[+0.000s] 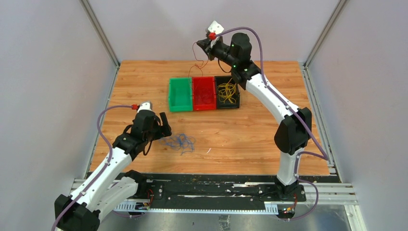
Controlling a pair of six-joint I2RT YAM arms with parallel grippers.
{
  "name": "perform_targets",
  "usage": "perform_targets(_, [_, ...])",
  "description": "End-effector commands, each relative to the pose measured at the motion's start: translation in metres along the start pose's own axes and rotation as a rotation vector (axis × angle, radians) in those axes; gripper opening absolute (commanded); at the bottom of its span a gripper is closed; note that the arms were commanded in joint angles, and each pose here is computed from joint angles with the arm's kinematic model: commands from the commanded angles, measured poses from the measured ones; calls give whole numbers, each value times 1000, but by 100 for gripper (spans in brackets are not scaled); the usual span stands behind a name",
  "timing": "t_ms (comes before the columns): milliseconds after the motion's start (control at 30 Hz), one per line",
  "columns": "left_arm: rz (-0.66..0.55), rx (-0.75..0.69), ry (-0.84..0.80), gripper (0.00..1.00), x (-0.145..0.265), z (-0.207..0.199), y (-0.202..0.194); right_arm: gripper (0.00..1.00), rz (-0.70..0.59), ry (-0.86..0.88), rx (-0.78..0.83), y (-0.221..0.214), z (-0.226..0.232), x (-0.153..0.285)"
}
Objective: Untangle the cables
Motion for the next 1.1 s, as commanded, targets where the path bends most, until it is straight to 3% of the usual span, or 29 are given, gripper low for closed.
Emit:
perform_targets(0, [-16, -7, 24, 100, 2, 1, 4, 0, -63, -48, 54, 30, -14, 13])
perform_targets(467, [-19, -14, 41, 100, 3, 3, 5, 0, 81, -82, 90, 6, -16, 40])
perform_targets(1067, [-9, -20, 57, 100, 1, 4, 4, 0, 242, -7, 6, -72, 22, 32])
Point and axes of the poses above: each gripper's point midway between its finger pads, its own x axis back along the fingers, its own z axis along the line the jaws close on, y = z × x, the point moved 6 cm from there along x, back along the fingers, and after that the axes turned 13 degrees about x, right-handed, at the moved point
